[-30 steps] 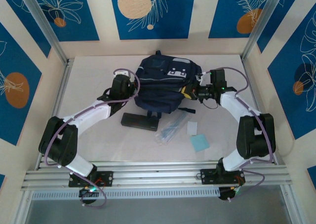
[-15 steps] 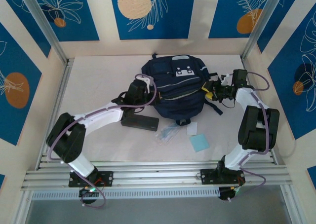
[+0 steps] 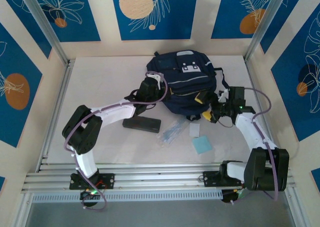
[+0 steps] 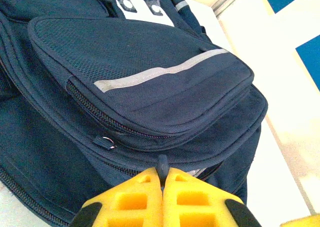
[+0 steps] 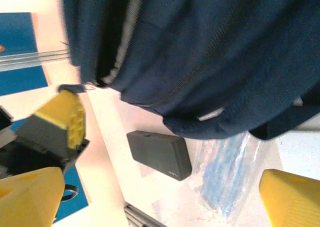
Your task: Pack the student bag
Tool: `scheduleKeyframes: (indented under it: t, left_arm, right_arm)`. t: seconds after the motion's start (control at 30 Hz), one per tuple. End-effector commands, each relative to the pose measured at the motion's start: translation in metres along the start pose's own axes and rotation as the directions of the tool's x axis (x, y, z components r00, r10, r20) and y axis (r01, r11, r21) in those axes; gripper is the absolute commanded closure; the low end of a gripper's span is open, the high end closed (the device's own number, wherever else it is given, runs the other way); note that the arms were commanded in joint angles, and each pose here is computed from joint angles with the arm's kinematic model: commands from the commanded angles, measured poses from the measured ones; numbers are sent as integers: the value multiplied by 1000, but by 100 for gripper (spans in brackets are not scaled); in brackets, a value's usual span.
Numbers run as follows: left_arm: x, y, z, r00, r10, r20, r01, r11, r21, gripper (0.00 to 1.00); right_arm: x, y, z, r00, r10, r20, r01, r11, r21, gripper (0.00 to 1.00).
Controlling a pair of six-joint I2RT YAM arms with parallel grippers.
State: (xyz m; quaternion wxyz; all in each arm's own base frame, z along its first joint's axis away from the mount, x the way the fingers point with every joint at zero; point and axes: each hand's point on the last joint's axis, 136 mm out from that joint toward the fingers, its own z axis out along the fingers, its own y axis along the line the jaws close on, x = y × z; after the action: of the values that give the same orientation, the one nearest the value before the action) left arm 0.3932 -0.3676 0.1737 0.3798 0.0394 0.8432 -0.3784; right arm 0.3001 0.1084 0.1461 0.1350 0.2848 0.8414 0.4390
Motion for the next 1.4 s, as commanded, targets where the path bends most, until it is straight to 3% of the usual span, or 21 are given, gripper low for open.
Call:
scheduleKeyframes:
  t: [0.0,0.23,0.4,0.43,0.47,0.5,0.53,0.8,1.1,1.23,1.37]
  left_arm:
    - [-36,-50,-9,994,-10,111,-7,989,145,100]
    - [-40,-67,-21,992,-33,121,10,983,183,100]
    - [-38,-72,-30,992,-59,110,36,978,208,100]
    - [-38,-72,-32,992,-62,108,39,977,208,100]
    - [-38,-73,-33,993,-60,106,37,977,208,100]
    - [-38,-73,-35,993,-52,107,29,979,204,100]
    - [-39,-72,-35,993,-34,110,12,981,192,100]
    - [-39,-19,-21,983,82,161,-86,996,16,100]
    - [-74,77,2,954,85,287,-33,983,-179,100]
    - [-81,94,10,957,10,291,38,987,-157,100]
    - [-65,73,11,971,-30,238,48,996,-72,100]
  right_arm:
    - [7,-4,18,997,82,6,-82,997,10,0]
    - [-4,-25,58,986,134,98,-143,986,89,3]
    - [-34,-42,68,958,121,258,-150,984,95,16]
    - [-41,-41,68,953,102,286,-135,986,96,22]
    - [-47,-36,69,951,70,303,-98,992,80,39]
    - [-50,-31,70,950,47,309,-71,995,67,74]
    - [-52,-27,68,949,33,315,-54,997,59,100]
    - [-32,4,37,949,-68,307,71,997,1,100]
    - [-5,19,17,965,-82,248,92,995,-29,100]
    - [-5,17,15,964,-83,252,92,995,-23,100]
    - [-6,18,20,969,-75,236,84,996,-30,100]
